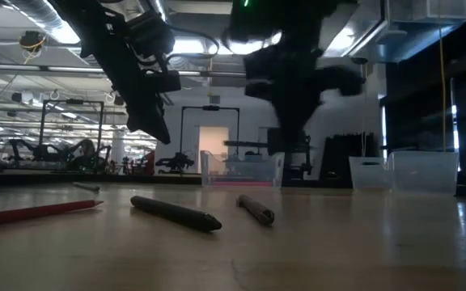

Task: Sort crayons/erasers/pens/pencils in bins
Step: Put the green pencil into the left transparent bin, then put the blue pencil into the left transparent bin

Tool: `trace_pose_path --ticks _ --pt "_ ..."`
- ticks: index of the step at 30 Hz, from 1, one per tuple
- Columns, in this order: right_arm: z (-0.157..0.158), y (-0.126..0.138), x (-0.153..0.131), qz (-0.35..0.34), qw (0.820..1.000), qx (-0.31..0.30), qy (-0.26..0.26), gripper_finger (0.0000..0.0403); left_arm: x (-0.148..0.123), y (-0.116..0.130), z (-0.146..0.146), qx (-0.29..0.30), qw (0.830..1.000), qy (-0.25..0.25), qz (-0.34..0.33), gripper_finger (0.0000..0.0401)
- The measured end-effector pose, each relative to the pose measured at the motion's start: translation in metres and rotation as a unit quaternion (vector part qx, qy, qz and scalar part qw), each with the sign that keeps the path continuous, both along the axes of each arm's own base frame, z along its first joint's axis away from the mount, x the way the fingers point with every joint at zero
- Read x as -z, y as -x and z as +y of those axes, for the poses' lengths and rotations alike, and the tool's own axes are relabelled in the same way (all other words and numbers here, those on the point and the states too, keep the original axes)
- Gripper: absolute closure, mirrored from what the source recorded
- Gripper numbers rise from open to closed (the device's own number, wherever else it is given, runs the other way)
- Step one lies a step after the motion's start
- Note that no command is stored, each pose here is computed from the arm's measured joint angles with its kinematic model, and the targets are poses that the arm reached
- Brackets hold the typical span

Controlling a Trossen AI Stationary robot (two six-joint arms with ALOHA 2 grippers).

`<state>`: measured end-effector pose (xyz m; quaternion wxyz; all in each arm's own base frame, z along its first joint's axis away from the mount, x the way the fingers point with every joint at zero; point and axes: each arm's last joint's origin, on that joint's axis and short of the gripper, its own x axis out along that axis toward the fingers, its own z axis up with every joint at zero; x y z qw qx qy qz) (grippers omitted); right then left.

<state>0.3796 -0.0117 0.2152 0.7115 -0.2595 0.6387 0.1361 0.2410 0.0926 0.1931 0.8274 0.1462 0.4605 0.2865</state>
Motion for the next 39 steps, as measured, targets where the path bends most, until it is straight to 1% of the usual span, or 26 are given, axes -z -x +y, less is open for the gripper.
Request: trace_pose_path --ticks 4,6,8,9,11,13,17,22,27,29,30,31,33,35,37,39 --pt "-0.065 -0.010 -0.007 -0.089 0.995 0.045 0.032 0.0391 0.001 0.002 0.000 -0.007 1.000 0.002 0.011 0.0277" --pt "-0.095 -0.014 -0.011 -0.144 0.985 0.078 0.046 0.0394 0.002 0.003 0.000 -0.018 1.000 0.002 0.016 0.0277" --pt "-0.123 -0.015 -0.017 -0.197 0.972 0.109 0.060 0.0394 0.003 0.005 -0.001 -0.023 0.999 0.006 0.024 0.0277" --pt "-0.135 -0.014 -0.019 -0.215 0.967 0.120 0.064 0.0395 0.004 0.006 -0.001 -0.026 0.999 0.008 0.026 0.0277" --pt "-0.156 -0.009 -0.021 -0.237 0.960 0.136 0.060 0.0395 0.005 0.007 -0.001 -0.032 0.999 0.009 0.030 0.0277" --pt "-0.172 -0.004 -0.020 -0.242 0.959 0.136 0.052 0.0395 0.005 0.007 0.000 -0.035 0.999 0.008 0.030 0.0277" --pt "-0.194 0.006 -0.010 -0.218 0.961 0.158 0.060 0.0394 0.005 0.009 0.004 -0.045 0.998 0.008 0.030 0.0277" --pt "-0.201 0.011 -0.008 -0.209 0.959 0.180 0.063 0.0394 0.005 0.011 0.010 -0.057 0.998 0.008 0.030 0.0277" --pt "-0.200 0.005 -0.011 -0.252 0.939 0.229 0.044 0.0386 0.005 0.013 0.011 -0.062 0.997 0.010 0.034 0.0277" --pt "-0.197 0.002 -0.013 -0.270 0.931 0.243 0.024 0.0375 0.005 0.013 0.011 -0.061 0.997 0.010 0.035 0.0277" --pt "-0.195 -0.001 -0.014 -0.284 0.924 0.255 0.011 0.0369 0.005 0.013 0.011 -0.061 0.997 0.011 0.037 0.0277" --pt "-0.192 -0.004 -0.015 -0.301 0.913 0.275 -0.007 0.0362 0.006 0.014 0.011 -0.061 0.997 0.012 0.041 0.0277" --pt "-0.186 -0.011 -0.018 -0.336 0.882 0.326 -0.055 0.0348 0.007 0.016 0.010 -0.062 0.996 0.015 0.054 0.0277" --pt "-0.178 -0.019 -0.021 -0.363 0.852 0.360 -0.112 0.0334 0.006 0.021 0.009 -0.071 0.995 0.012 0.070 0.0277" --pt "-0.167 -0.027 -0.022 -0.386 0.833 0.362 -0.160 0.0320 0.002 0.027 0.008 -0.090 0.993 0.004 0.075 0.0277" --pt "-0.152 -0.036 -0.019 -0.407 0.820 0.358 -0.184 0.0307 -0.006 0.036 0.008 -0.110 0.991 0.002 0.072 0.0277"
